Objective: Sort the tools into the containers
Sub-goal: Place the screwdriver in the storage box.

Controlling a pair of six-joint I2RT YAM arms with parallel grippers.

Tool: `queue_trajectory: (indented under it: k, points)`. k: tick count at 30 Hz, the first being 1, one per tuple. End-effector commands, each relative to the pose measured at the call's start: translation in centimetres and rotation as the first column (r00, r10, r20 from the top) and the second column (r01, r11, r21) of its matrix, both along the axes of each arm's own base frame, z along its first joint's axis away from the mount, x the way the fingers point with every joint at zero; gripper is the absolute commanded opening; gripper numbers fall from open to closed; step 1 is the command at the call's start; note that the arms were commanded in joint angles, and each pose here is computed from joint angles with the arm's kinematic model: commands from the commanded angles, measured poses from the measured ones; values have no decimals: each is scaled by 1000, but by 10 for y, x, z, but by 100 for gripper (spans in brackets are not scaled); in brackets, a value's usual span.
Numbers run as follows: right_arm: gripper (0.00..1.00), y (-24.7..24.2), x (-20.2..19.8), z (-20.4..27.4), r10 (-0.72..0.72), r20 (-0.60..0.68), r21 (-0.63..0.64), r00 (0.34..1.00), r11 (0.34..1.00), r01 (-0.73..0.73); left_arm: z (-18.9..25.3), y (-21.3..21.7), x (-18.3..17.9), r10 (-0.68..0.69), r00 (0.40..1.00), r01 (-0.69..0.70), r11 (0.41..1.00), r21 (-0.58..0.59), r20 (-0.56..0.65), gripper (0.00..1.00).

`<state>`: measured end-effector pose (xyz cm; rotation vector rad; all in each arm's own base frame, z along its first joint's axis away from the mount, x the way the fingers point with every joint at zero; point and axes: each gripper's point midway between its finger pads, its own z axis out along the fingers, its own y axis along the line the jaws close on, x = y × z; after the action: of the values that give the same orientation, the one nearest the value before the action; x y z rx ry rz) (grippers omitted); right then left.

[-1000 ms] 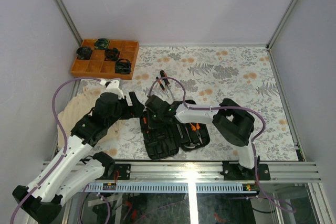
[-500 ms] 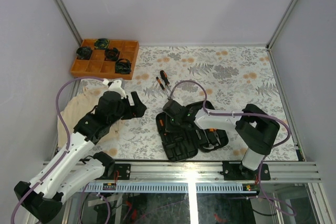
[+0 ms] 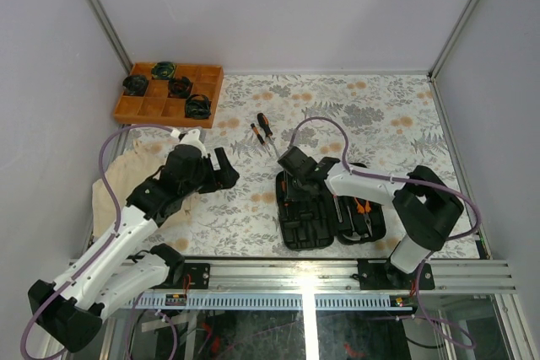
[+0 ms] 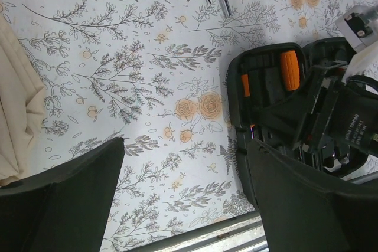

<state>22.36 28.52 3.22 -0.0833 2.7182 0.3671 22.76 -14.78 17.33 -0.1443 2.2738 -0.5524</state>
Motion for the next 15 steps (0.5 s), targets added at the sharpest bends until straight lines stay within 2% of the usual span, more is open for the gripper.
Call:
queue_trajectory:
  k: [1,7,9,15]
  points:
    - [40,-11,8,39,95,92,-47,991,995,-91,13,0,7,11,999,-10,1000,-12,34,84]
    - [47,-24,20,82,125,222,-70,967,991,-112,23,2,11,0,998,-1,1000,21,60,84]
    - [49,-23,28,92,154,267,-82,951,987,-137,26,8,14,42,997,-43,999,27,63,84]
    - [50,12,63,111,277,338,-97,899,961,-259,32,13,25,62,997,-60,997,-54,50,84]
